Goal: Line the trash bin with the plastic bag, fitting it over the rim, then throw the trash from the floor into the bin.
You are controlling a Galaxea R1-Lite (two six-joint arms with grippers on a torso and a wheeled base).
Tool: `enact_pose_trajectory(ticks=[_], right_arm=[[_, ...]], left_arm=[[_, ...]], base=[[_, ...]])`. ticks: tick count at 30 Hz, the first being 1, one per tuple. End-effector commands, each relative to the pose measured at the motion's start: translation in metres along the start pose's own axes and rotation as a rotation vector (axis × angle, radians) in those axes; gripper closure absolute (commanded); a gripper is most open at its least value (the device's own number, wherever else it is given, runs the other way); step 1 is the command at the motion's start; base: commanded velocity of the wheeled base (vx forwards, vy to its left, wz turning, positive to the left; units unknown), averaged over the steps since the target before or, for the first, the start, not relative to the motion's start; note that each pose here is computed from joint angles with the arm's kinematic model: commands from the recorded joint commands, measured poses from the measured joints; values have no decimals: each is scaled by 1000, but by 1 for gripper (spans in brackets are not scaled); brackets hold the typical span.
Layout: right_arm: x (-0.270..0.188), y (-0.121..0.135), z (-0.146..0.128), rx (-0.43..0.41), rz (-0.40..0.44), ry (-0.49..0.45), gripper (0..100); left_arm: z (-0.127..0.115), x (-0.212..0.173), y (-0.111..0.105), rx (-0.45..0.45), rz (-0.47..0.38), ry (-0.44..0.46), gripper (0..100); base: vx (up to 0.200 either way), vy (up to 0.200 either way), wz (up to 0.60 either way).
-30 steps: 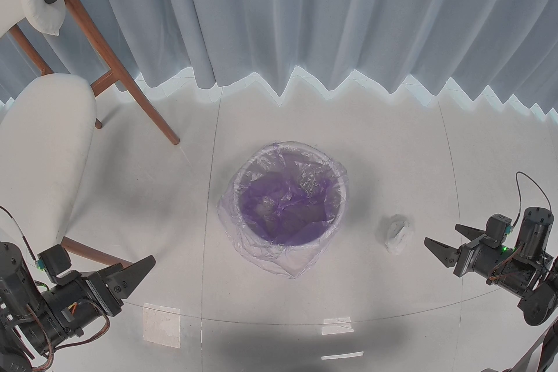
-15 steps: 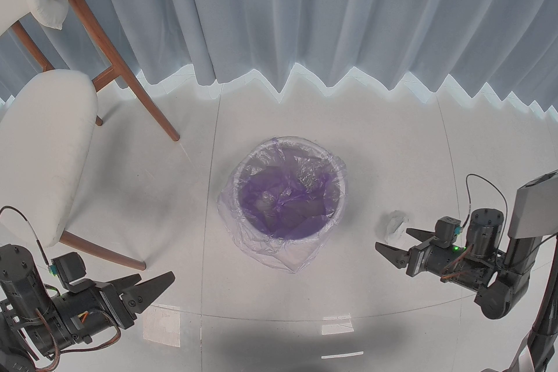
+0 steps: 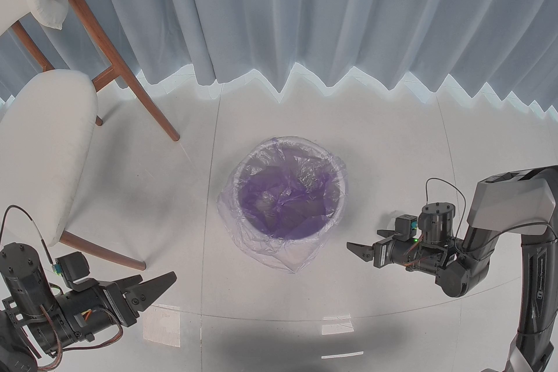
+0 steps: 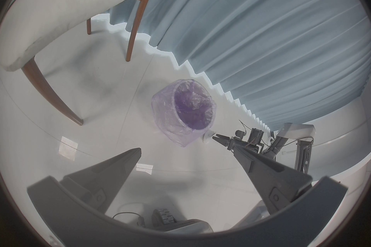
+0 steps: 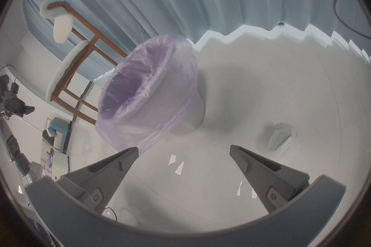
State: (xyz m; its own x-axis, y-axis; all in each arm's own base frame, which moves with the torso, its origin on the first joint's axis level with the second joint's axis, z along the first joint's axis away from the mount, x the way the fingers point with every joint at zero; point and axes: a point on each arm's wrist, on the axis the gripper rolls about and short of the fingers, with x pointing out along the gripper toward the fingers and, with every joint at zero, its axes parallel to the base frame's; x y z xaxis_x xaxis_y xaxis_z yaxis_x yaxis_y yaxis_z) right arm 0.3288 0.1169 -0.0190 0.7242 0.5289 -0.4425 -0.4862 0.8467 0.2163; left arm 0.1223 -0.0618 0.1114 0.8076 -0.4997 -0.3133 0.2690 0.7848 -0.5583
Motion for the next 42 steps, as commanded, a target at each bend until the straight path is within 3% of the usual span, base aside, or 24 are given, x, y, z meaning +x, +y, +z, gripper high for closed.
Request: enact_pose_trajectory(ticks=[1, 11, 25, 26, 42], right_arm=[[31, -6, 10, -7, 4, -1, 0], [70, -5, 33, -16, 23, 1, 0], [108, -15, 36, -10, 19, 21, 0], [112, -15, 38, -12, 20, 14, 100], [125, -28, 32, 0, -4, 28, 100]], left_arm=[[0, -2, 8, -17, 52, -16, 0], [3, -3, 13, -37, 88, -41, 0], [2, -3, 14, -37, 92, -29, 0], [2, -3, 14, -37, 92, -29, 0], [2, -2, 14, -33, 93, -28, 0]], base=[[0, 0, 0], [0, 0, 0], [0, 0, 0], [0, 0, 0], [0, 0, 0]])
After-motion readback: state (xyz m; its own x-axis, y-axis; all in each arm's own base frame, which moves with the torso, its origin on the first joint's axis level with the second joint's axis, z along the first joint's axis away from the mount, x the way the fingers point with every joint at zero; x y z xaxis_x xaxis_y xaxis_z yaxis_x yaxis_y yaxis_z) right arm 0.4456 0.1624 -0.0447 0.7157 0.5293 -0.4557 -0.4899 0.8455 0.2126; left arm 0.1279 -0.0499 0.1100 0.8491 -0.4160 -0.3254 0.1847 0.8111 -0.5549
